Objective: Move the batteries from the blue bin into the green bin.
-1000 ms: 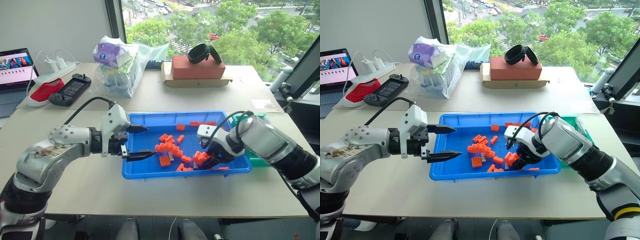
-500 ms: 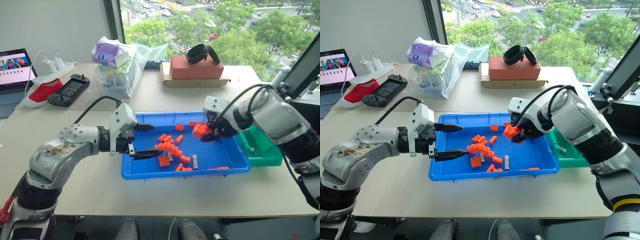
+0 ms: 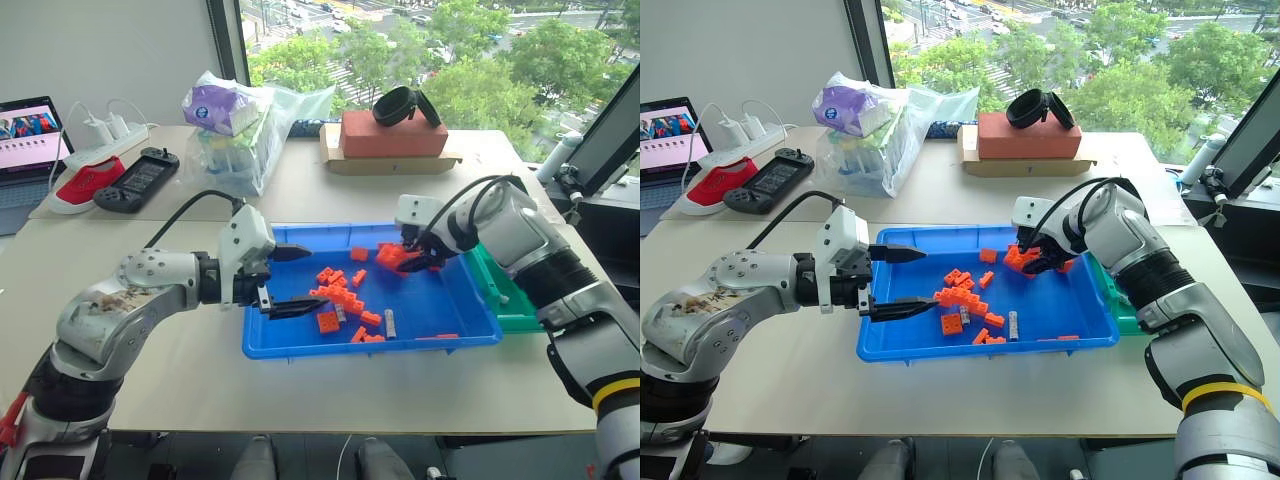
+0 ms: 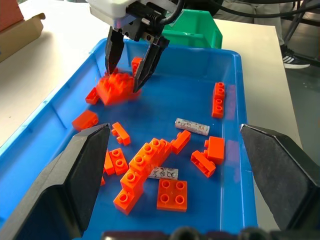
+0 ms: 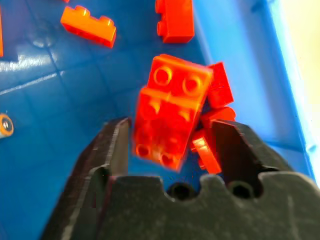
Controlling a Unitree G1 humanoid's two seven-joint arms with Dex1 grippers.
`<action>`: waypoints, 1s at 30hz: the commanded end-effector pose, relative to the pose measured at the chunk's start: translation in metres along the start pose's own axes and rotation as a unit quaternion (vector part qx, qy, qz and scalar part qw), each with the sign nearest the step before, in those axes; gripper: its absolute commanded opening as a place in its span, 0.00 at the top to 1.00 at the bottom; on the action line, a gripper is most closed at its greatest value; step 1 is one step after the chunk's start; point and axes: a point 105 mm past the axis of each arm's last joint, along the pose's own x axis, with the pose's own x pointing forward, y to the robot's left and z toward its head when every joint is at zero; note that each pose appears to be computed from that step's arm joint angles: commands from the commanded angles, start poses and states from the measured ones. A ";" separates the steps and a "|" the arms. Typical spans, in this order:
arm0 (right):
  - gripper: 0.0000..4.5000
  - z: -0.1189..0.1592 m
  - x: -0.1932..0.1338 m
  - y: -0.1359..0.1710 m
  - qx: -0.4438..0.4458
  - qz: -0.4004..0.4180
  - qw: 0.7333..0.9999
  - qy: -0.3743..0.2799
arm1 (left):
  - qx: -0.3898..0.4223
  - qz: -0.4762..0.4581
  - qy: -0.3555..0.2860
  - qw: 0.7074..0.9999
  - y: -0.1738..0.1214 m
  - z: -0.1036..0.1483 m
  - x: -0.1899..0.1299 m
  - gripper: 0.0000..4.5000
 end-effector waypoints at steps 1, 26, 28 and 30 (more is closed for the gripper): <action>0.02 0.014 -0.030 -0.017 -0.041 -0.034 0.999 -0.013 | 0.023 0.005 -0.013 1.000 -0.001 0.012 0.000 0.00; 0.02 0.018 -0.013 0.087 -0.031 0.180 0.983 -0.020 | 0.024 0.018 0.014 0.999 -0.002 0.003 -0.007 0.00; 0.02 0.019 -0.009 0.088 -0.018 0.181 0.983 -0.018 | 0.025 0.020 0.015 0.999 -0.002 0.003 -0.008 0.00; 0.02 0.020 -0.006 0.089 -0.008 0.180 0.983 -0.015 | 0.025 0.024 0.017 0.999 0.000 0.003 -0.009 0.00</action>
